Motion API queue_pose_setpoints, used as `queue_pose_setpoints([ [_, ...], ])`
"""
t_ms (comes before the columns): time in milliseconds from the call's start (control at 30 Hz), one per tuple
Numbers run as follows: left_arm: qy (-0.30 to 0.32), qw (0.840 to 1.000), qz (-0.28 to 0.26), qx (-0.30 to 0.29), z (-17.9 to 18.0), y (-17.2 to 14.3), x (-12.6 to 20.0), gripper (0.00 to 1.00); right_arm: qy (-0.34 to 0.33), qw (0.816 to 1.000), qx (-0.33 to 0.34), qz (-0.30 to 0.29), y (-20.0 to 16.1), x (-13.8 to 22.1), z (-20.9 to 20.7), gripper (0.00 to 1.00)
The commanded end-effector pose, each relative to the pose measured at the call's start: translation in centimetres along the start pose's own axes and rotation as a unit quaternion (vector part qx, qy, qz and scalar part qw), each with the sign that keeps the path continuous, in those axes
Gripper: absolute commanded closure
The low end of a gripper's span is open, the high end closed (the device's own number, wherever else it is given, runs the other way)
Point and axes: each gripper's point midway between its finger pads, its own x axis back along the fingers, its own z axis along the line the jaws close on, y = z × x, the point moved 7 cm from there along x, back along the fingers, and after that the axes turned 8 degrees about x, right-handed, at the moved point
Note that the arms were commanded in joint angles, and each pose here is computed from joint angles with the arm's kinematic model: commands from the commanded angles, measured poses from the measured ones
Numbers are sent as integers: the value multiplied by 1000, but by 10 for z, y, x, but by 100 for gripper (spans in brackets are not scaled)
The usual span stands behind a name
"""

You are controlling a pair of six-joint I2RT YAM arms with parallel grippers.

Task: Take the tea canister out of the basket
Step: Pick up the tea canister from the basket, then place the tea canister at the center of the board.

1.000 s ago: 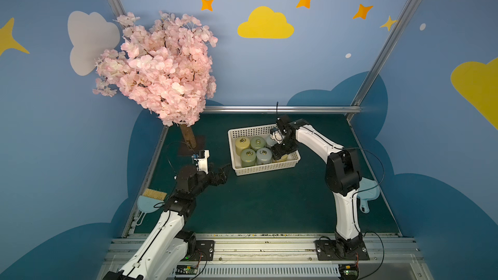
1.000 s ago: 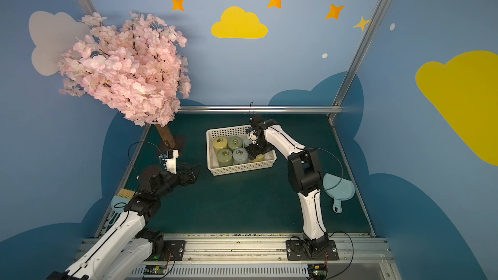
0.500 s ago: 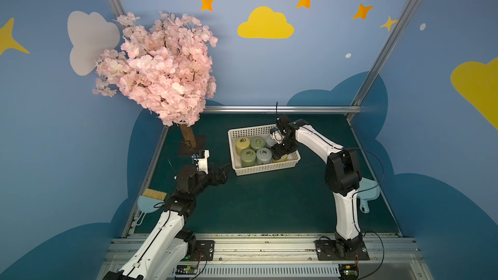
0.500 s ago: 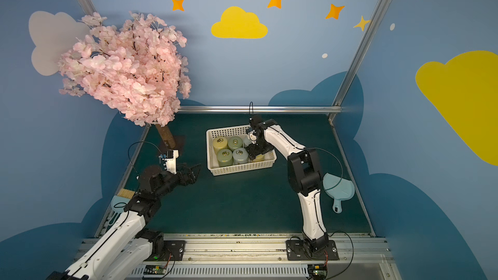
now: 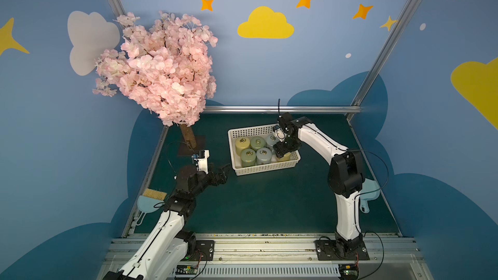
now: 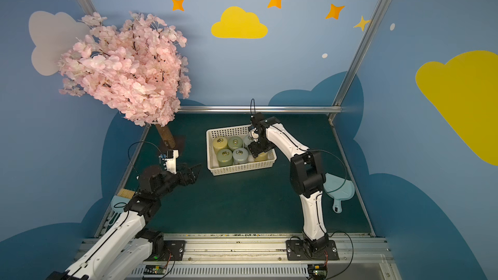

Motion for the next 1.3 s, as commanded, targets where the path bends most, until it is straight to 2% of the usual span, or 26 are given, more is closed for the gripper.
queue_pose_setpoints([
  [0, -2, 1000, -2, -5, 0, -2, 2, 0, -16, 998, -7, -61, 6, 59, -1, 52],
  [667, 17, 1000, -16, -6, 3, 1, 4, 0, -25, 996, 6, -81, -22, 114, 37, 53],
  [1267, 30, 999, -26, -8, 6, 0, 7, 0, 6, 996, 27, -81, -89, 117, 117, 53],
])
